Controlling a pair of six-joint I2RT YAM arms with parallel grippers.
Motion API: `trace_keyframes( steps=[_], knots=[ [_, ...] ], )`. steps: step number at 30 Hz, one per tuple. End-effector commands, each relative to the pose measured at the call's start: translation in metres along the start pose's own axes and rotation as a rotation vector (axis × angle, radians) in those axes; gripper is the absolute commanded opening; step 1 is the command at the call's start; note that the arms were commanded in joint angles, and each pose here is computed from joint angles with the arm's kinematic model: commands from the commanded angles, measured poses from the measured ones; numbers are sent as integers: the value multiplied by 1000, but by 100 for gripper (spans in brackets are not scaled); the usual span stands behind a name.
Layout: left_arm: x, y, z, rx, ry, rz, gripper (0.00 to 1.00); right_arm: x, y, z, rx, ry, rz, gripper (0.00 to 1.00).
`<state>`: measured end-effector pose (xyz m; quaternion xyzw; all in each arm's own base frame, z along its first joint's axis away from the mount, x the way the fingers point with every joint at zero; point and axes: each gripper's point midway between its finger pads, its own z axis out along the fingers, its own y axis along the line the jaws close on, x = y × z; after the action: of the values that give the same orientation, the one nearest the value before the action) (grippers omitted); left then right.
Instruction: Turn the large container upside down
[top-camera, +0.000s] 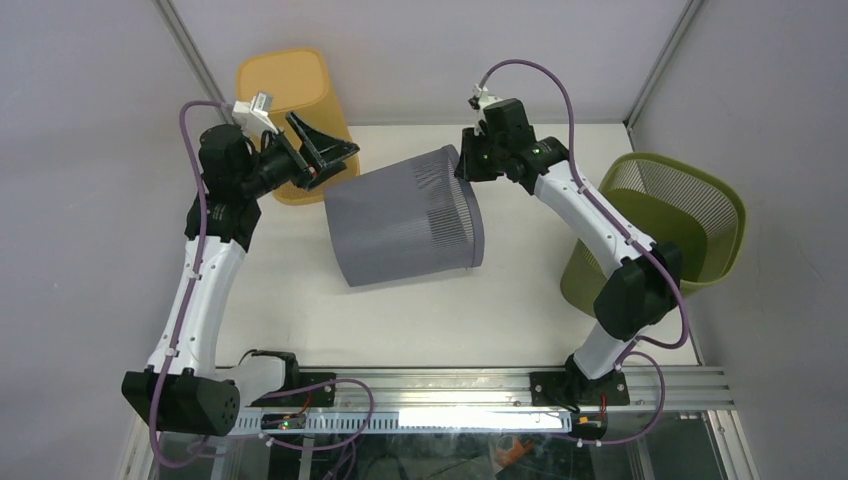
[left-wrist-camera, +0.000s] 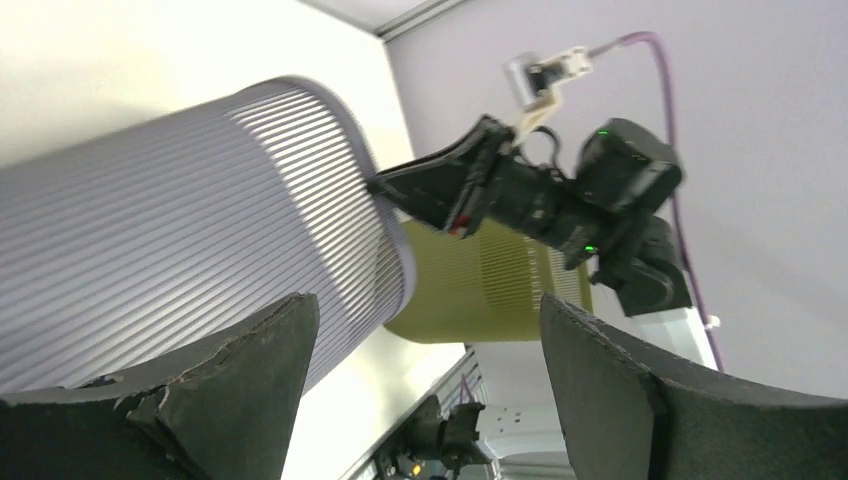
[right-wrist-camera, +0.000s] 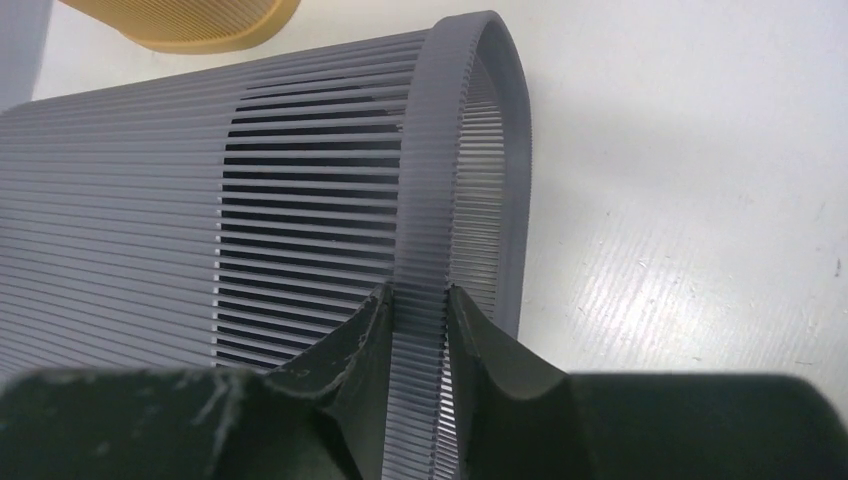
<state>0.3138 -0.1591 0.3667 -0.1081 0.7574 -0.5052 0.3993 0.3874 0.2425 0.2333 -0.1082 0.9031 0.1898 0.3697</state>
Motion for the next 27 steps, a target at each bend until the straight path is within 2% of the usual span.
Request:
trace_keyframes(
  steps=[1,3,5,9,12,16,20,27],
  knots=[
    [-13,-58,6,207,0,93,83,77,-23,18,47,277,42,27],
    [-16,-61,6,211,-2,99,83,80,-24,21,39,283,61,26],
    [-25,-55,1,130,-41,147,85,83,-25,22,41,288,73,26],
    [-36,21,-19,-235,-68,104,88,78,-27,17,56,262,65,26],
    [-26,69,-38,-389,-65,36,88,68,-29,10,71,225,52,30],
    [-8,95,-42,-440,-53,-20,89,43,-22,-6,60,155,44,38],
    [0,104,-40,-448,-29,-32,89,21,-21,-26,81,104,19,40],
    [15,117,-32,-421,21,-65,88,39,-22,-33,115,152,-25,40]
  ],
)
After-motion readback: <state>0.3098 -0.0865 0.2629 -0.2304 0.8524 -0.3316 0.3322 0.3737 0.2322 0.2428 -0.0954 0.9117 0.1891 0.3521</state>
